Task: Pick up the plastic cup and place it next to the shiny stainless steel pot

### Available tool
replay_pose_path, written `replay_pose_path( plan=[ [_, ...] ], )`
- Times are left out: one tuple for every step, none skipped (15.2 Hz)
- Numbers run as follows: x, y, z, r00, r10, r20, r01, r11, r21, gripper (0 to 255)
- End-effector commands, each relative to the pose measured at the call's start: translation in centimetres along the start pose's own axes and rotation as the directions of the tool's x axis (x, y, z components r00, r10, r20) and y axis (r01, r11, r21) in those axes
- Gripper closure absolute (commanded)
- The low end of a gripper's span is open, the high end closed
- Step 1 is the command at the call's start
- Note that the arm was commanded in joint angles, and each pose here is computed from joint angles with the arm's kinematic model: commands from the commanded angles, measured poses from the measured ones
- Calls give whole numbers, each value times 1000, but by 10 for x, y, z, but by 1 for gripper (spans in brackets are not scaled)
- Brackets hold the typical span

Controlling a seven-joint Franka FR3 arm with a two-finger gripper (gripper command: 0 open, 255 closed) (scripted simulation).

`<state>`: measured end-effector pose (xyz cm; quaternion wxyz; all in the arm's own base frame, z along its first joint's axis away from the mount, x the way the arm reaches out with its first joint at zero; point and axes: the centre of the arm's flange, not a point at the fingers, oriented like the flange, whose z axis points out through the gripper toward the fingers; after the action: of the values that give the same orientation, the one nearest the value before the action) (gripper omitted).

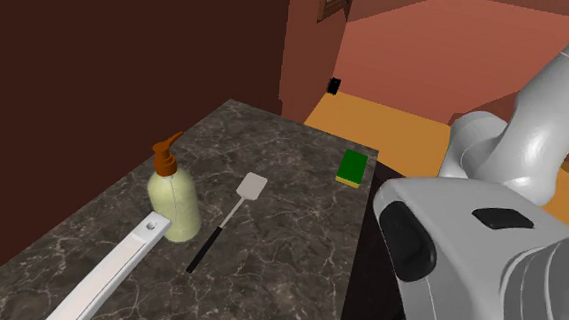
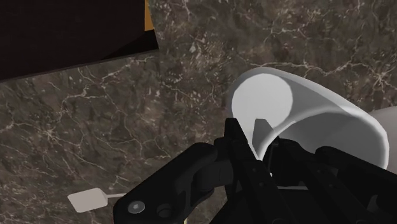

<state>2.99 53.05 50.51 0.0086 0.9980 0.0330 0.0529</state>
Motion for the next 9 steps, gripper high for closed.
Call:
replay_pose_path(
  plan=[
    [0, 0, 10, 1000, 0, 0, 0, 1000, 1, 255],
    [-1, 0, 15, 1000, 0, 0, 0, 1000, 1, 255],
    [-1, 0, 20, 1000, 0, 0, 0, 1000, 1, 255],
    [-2, -1, 26, 1000, 0, 0, 0, 1000, 1, 255],
    [-3, -1, 31, 1000, 0, 0, 0, 1000, 1, 255],
    [-3, -1, 36, 1000, 0, 0, 0, 1000, 1, 255],
    [-4, -1, 41, 1000, 0, 0, 0, 1000, 1, 255],
    [-4, -1, 47, 1000, 0, 0, 0, 1000, 1, 255],
    [-5, -1, 52, 1000, 0, 0, 0, 1000, 1, 255]
  ],
)
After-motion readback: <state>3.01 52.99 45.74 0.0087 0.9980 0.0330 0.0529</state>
